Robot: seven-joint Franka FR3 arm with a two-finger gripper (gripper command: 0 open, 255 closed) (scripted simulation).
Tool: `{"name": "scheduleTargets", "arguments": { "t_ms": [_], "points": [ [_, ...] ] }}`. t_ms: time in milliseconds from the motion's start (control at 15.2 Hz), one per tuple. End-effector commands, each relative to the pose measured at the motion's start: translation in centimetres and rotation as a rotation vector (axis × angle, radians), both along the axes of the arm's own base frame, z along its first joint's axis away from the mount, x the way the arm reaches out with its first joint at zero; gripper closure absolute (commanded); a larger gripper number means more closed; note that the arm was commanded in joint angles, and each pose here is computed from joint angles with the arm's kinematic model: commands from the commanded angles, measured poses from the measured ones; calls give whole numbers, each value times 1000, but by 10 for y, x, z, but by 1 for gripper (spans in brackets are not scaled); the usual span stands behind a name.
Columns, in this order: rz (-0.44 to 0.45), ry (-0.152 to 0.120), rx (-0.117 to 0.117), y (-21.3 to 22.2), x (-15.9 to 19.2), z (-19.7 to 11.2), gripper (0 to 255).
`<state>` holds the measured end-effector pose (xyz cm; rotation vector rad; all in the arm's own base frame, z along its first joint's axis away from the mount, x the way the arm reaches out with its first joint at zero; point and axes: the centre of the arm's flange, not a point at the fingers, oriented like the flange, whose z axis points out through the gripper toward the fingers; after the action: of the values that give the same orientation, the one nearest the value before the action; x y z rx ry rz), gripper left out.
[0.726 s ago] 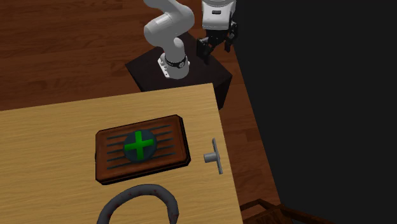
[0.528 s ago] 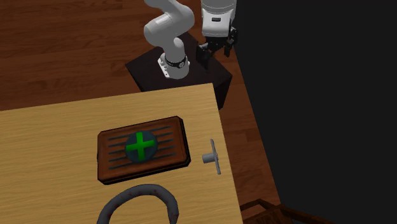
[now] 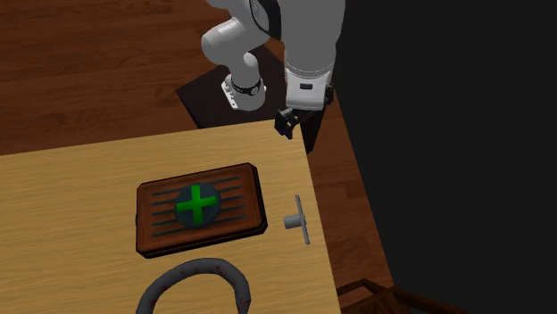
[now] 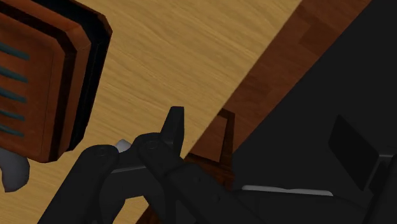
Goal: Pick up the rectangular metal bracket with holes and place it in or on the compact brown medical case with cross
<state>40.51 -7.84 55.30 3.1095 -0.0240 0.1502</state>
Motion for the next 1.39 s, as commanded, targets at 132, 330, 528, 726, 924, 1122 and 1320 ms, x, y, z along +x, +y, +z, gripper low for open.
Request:
{"name": "scheduleTargets", "arguments": {
  "t_ms": [132,330,528,726,924,1122,1320],
  "points": [
    [5,11,-12,-31,39,-18,0],
    [9,19,-20,-54,69,-31,0],
    [13,27,-28,-77,98,-45,0],
    [16,35,-36,-99,128,-59,0],
    [20,43,-44,-122,157,-73,0],
    [21,46,-47,-131,168,-83,0],
    [21,46,-47,-132,169,-99,0]
  ]
}}
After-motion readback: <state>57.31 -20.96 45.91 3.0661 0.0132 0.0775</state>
